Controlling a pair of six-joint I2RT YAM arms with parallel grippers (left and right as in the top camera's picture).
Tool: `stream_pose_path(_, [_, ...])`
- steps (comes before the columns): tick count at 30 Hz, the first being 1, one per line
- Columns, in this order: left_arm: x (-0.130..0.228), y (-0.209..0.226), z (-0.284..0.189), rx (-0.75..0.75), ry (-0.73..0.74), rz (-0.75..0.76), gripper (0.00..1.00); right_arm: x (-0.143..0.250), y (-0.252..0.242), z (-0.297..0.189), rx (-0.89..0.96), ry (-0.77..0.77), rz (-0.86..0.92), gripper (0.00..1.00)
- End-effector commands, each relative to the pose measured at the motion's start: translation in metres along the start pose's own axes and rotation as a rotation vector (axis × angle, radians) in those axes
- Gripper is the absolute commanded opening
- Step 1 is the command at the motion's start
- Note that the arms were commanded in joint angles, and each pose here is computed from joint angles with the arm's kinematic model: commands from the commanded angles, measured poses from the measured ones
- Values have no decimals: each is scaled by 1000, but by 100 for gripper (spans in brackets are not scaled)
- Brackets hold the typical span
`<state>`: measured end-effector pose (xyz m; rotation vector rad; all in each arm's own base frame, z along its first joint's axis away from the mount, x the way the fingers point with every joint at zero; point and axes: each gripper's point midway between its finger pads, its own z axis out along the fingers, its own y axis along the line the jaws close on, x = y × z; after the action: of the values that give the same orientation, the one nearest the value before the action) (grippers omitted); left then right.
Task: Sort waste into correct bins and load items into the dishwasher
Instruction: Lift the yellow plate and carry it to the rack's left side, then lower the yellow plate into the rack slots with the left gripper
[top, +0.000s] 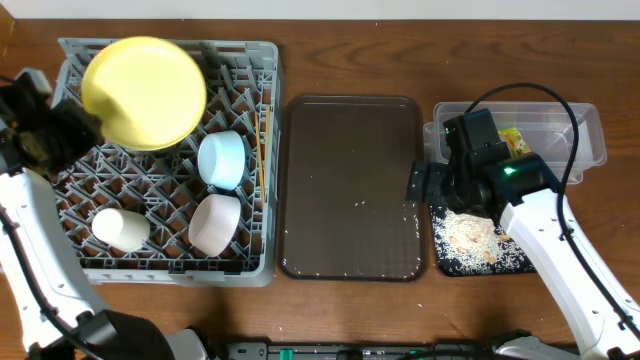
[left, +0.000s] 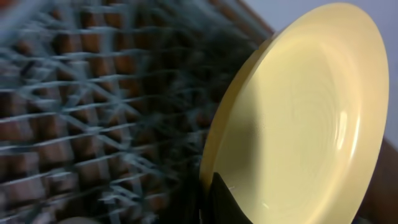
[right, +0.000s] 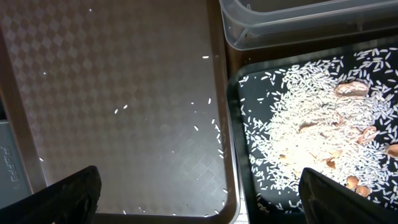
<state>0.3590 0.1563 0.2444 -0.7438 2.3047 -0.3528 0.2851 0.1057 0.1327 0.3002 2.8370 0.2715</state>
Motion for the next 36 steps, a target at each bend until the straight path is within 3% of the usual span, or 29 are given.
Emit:
stream_pose_path(1, [-3, 28, 2, -122, -2, 90, 7, 1, 0, -1, 5, 0, -15, 99])
stream_pose_path(10, [-8, 70, -3, -367, -21, 136, 8, 2, 0, -1, 6, 2, -14, 99])
stream_pose_path(15, [4, 73, 8, -381, 15, 143, 7, 2, -1, -1, 8, 5, -14, 99])
stream_pose_path(18, [16, 75, 17, -485, 50, 198, 7, 2, -1, -1, 8, 5, -14, 99])
stream_pose_path(26, [8, 58, 4, -829, -30, 369, 7, 3, -1, -1, 8, 6, -14, 99])
stream_pose_path(36, [-1, -2, -11, -1027, -191, 585, 7, 3, -1, -1, 8, 6, -14, 99])
